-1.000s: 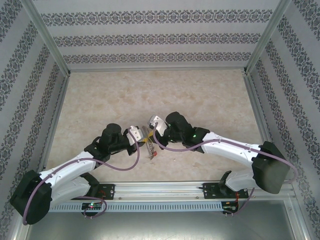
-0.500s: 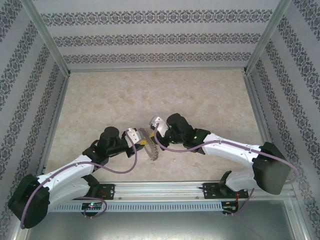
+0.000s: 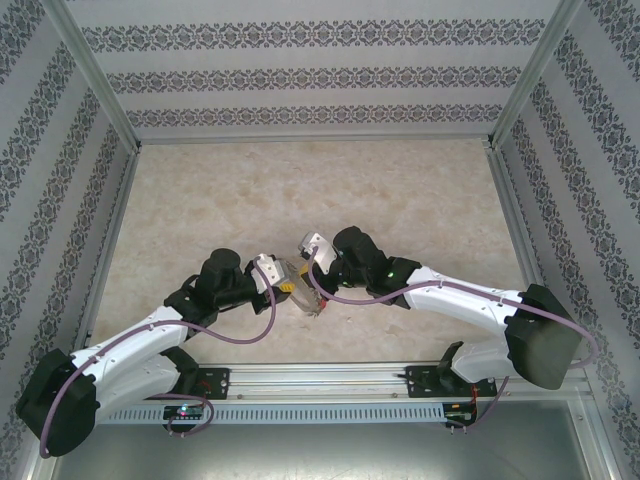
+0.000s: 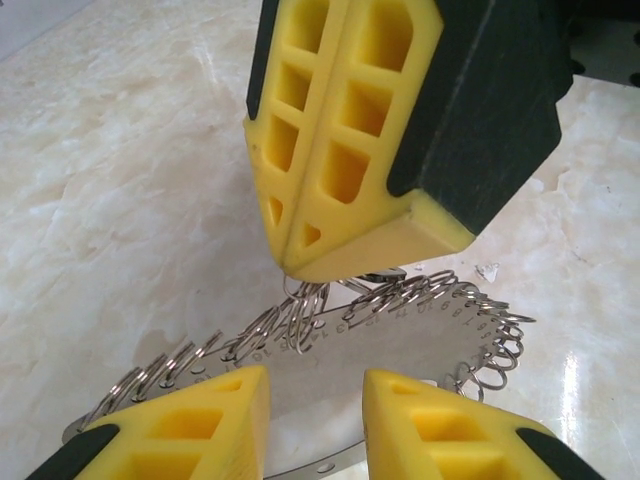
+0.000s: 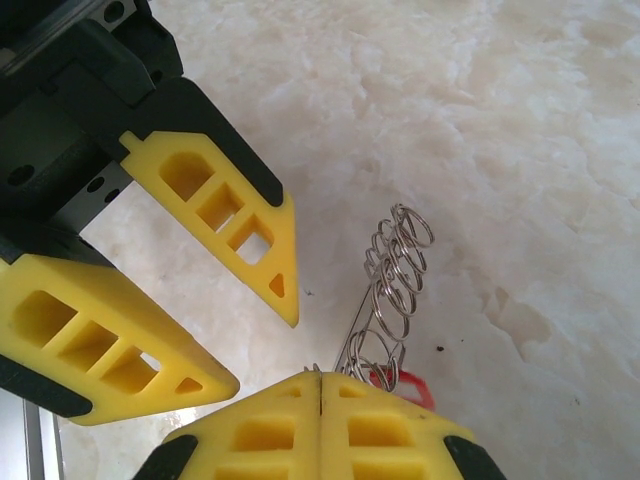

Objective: Put the keys on the keyring

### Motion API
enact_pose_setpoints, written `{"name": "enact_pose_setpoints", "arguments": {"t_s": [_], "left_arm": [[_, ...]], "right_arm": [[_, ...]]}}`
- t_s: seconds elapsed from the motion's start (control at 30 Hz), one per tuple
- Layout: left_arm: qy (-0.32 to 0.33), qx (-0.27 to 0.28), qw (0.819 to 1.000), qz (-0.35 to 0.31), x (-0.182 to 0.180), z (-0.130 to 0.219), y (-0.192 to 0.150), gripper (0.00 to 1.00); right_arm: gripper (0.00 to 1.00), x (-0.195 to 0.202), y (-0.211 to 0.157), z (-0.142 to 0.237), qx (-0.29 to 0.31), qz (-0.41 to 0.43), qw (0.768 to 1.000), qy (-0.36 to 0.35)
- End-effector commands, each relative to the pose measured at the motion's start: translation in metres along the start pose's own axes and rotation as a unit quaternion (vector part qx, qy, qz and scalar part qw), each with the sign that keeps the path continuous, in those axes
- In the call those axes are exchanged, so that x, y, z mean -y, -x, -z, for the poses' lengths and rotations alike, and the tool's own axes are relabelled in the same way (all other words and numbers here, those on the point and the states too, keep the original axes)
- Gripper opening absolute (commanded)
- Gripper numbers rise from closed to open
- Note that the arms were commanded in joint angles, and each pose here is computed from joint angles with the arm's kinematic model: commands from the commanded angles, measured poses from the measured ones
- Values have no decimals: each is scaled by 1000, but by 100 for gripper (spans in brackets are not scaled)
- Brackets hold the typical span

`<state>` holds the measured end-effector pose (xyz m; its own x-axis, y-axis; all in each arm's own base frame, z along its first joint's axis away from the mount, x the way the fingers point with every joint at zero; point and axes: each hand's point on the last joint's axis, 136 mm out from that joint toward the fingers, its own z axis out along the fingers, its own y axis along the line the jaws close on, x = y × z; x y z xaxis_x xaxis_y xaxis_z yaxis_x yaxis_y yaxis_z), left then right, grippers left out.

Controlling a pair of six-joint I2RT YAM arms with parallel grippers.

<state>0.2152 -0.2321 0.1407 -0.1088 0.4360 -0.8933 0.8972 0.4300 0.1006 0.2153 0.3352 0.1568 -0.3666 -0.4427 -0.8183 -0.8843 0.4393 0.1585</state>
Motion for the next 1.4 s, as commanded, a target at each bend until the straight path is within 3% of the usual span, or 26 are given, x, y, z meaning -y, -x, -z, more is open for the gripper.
{"name": "enact_pose_setpoints", "arguments": {"t_s": [0.0,1.37], "left_arm": [[-10,8,1000,-12,4,1,13,32],[-1,-3,1000,-20,-3,-4,13,34]], "right_arm": [[0,-6,27,5,35,17,999,8],[0,-8,28,5,37,27,999,9]]}}
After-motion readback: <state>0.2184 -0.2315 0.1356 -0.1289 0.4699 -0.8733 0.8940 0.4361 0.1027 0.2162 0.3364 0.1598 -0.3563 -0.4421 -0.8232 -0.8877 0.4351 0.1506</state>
